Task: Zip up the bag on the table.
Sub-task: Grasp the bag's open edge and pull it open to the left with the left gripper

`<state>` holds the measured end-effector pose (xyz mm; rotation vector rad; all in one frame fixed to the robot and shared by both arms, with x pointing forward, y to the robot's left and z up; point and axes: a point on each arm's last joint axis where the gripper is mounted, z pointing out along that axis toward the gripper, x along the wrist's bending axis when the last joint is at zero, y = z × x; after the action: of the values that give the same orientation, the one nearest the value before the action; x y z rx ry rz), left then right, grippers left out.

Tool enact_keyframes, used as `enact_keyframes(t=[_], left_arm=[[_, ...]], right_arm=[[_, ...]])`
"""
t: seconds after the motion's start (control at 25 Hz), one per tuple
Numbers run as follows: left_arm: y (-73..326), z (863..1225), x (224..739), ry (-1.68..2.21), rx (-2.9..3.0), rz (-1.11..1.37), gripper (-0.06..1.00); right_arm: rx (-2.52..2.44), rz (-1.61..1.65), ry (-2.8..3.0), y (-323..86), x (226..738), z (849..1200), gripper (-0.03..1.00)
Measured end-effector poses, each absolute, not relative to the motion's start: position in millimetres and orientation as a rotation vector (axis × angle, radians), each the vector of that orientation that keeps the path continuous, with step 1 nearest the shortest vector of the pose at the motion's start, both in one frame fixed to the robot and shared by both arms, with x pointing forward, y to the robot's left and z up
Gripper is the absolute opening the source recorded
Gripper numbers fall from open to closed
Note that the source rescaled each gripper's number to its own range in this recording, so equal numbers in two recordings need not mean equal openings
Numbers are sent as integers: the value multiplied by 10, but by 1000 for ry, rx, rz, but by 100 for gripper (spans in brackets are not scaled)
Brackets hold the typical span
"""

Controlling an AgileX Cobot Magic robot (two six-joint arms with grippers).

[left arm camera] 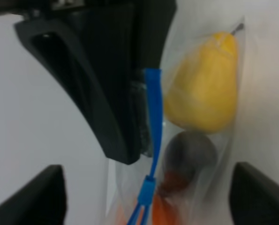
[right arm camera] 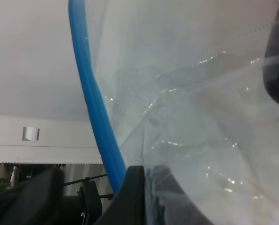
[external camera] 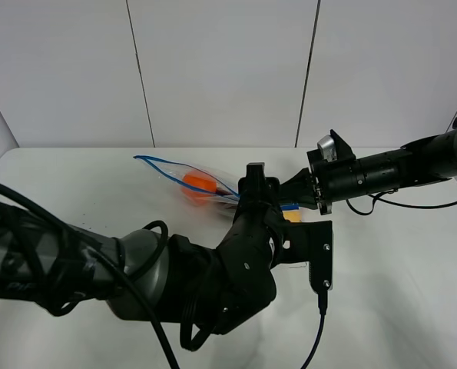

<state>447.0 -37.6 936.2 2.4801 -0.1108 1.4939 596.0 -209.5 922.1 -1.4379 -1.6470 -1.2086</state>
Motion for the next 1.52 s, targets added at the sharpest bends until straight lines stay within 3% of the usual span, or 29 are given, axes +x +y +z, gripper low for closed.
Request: enact_keyframes(t=[0.2,0.36,1.08,1.36,1.52], left_arm=[[-364,9370,4479,-100,2478,1520,51],[-365,9366,4479,-100,2479,1520,43],[-368,9337,4480,-164,2501,1535,40],[-368,9337,4480,-166,2501,1536,19],[-374,9331,4475,-173,2502,1523,15]], right_arm=[[-1438,-1209,-1647,-2095,5960,9221,0],[-1438,-1209,-1647,-2095,5960,9221,0],[-1438,-1209,-1647,-2095,5960,9221,0],[-1437,-1209,-1648,-2095,5960,9221,0],[-1437,-1208,-1649,-2095,5959,9220,0]])
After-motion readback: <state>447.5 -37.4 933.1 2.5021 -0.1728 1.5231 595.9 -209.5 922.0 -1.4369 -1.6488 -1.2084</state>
